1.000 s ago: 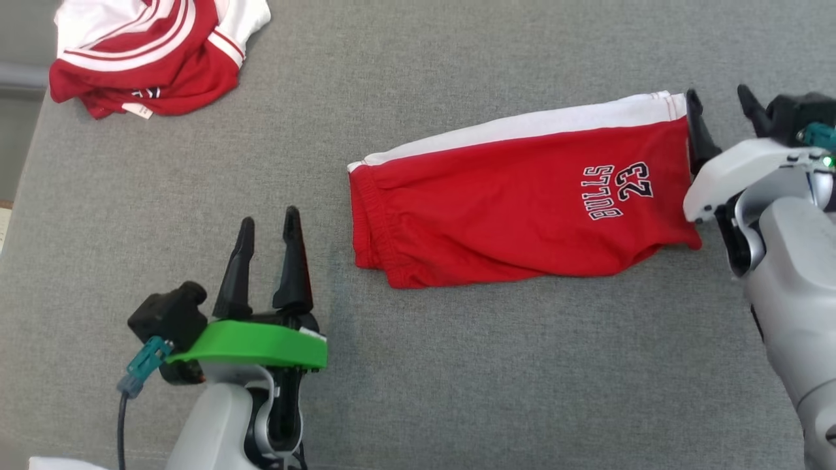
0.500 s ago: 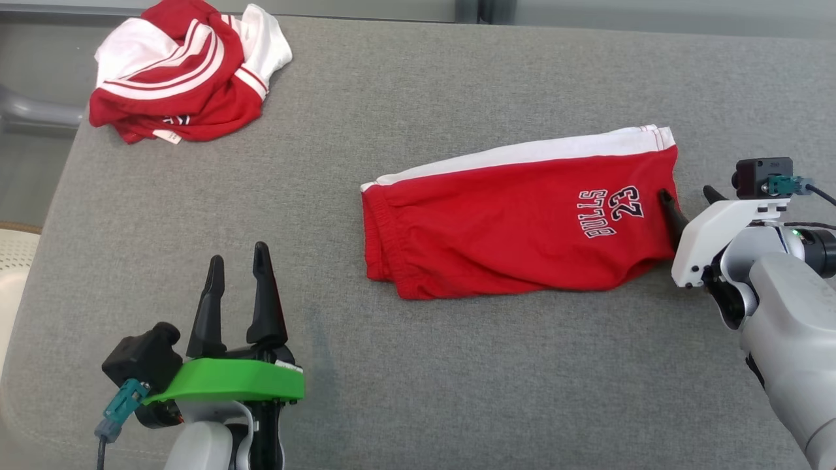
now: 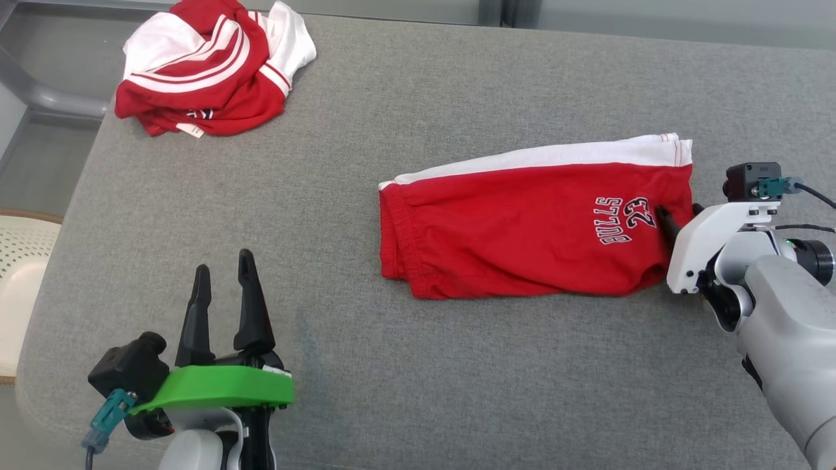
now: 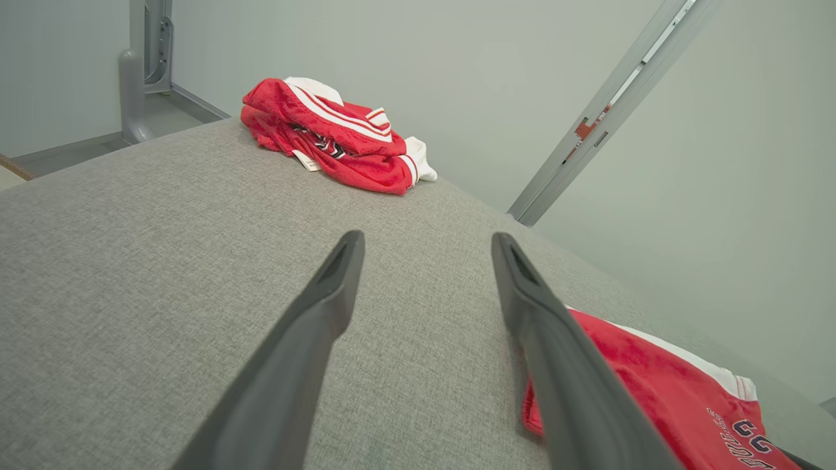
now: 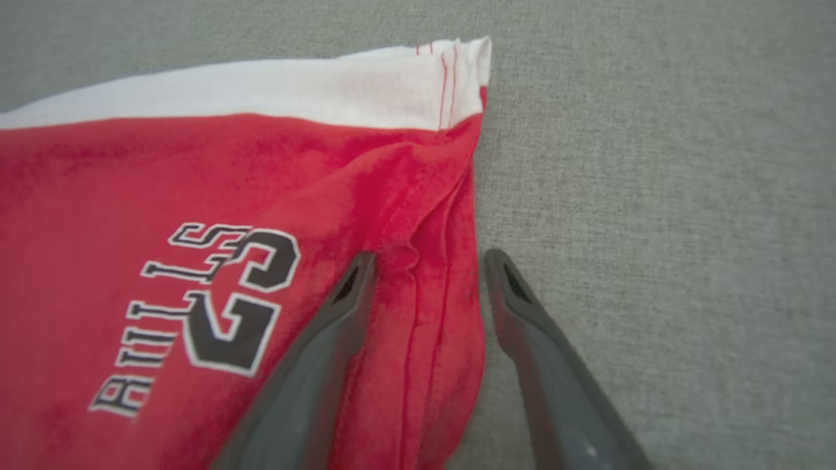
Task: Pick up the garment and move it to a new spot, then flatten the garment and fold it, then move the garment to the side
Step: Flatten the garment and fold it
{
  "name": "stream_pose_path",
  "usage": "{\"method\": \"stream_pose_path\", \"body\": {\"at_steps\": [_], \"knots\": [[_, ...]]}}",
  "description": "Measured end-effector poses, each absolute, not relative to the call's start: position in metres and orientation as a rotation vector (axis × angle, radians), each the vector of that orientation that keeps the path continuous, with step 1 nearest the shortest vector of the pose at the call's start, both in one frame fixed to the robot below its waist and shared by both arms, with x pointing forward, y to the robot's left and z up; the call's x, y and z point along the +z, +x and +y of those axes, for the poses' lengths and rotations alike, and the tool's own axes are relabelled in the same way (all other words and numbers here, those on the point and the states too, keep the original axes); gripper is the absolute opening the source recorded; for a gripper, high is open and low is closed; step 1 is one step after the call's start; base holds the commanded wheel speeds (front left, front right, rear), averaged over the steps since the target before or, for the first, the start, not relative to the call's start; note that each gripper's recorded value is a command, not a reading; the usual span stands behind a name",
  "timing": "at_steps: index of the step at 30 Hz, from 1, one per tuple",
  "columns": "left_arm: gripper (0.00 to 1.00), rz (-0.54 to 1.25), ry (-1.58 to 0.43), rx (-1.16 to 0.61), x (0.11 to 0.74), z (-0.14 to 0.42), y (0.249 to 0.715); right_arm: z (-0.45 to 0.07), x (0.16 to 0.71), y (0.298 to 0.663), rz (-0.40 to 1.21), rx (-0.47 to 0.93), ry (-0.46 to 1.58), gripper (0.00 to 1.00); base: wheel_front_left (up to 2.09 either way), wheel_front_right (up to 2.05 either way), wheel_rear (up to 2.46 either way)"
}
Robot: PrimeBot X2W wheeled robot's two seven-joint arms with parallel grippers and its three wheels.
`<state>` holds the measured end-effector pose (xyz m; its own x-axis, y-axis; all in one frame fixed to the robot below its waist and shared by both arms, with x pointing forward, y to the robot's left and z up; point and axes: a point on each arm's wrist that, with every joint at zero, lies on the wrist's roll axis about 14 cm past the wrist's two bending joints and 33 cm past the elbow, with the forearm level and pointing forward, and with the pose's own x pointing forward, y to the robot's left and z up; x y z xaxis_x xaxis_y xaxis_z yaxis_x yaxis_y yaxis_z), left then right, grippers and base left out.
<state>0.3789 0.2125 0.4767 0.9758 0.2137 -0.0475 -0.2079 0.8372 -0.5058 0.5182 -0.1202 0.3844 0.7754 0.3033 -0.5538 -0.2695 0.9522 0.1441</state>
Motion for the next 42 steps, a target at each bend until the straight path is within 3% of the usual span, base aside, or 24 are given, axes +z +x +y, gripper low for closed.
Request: {"method": "stream_pose_path", "body": {"at_steps": [11,22,29,35,42], "knots": [[1.00,-0.003,-0.514,0.118,0.478,0.184,0.394,-0.150,0.403,0.509,0.526,0.245,0.104,0.00,0.00,0.00,0.00],[1.00,0.042,-0.456,-0.061,0.470,0.129,0.415,-0.251,0.414,0.471,0.449,0.016,0.155,0.00,0.00,0.00,0.00],[1.00,0.076,-0.411,-0.163,0.461,0.099,0.423,-0.284,0.418,0.451,0.407,-0.083,0.195,0.00,0.00,0.00,0.00],[1.00,0.084,-0.388,-0.182,0.458,0.095,0.424,-0.278,0.430,0.453,0.352,-0.067,0.207,0.00,0.00,0.00,0.00],[1.00,0.063,-0.381,-0.147,0.465,0.110,0.417,-0.221,0.471,0.479,0.235,0.106,0.210,0.00,0.00,0.00,0.00]]}}
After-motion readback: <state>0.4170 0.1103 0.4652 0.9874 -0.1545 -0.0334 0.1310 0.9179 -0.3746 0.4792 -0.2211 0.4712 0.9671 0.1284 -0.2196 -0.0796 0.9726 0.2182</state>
